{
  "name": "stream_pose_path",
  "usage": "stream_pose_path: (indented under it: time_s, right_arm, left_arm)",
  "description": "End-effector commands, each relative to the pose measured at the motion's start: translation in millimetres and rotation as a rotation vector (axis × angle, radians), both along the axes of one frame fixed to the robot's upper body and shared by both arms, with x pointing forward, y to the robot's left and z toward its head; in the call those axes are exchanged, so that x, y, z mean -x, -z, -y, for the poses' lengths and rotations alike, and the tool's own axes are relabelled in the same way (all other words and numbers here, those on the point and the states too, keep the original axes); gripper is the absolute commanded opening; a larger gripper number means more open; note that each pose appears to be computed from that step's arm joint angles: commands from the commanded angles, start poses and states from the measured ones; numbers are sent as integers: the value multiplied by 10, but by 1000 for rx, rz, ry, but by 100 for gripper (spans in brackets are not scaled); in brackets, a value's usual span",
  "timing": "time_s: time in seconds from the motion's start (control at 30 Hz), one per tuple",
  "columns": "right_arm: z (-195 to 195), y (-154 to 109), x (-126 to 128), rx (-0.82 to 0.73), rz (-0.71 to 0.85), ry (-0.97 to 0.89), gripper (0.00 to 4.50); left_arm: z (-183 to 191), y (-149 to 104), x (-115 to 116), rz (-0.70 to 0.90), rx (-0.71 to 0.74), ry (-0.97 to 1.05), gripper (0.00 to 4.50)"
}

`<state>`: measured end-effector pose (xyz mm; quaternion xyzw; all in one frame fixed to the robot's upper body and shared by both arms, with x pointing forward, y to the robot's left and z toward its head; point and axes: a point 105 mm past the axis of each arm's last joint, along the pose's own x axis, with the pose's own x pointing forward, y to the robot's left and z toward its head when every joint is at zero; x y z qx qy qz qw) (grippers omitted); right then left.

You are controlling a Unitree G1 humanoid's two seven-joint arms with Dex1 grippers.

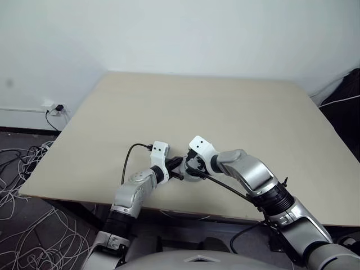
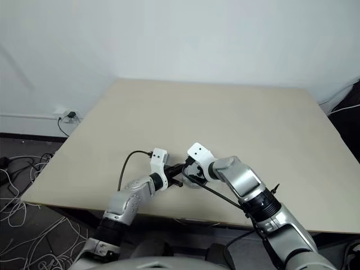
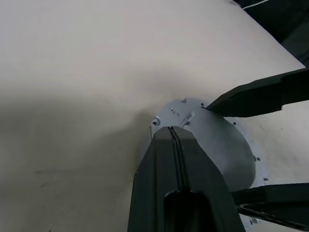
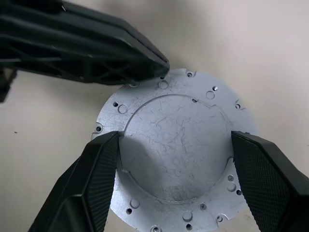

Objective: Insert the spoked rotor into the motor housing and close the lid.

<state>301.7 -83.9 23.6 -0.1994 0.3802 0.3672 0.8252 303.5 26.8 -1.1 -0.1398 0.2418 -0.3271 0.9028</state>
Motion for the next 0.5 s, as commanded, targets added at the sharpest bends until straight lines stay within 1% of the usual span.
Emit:
stream_pose_path:
  time_s: [0.03, 0.3, 0.5]
  right_arm:
    - [113, 109, -4, 61, -23, 41, 329]
    - [103, 105, -8, 57, -21, 41, 329]
    - [90, 103, -5, 48, -23, 44, 329]
  left_arm:
    - [73, -67, -50, 15, 0, 13, 0]
    - [105, 64, -28, -62, -47, -1, 0]
    - [154, 81, 8, -86, -39, 5, 0]
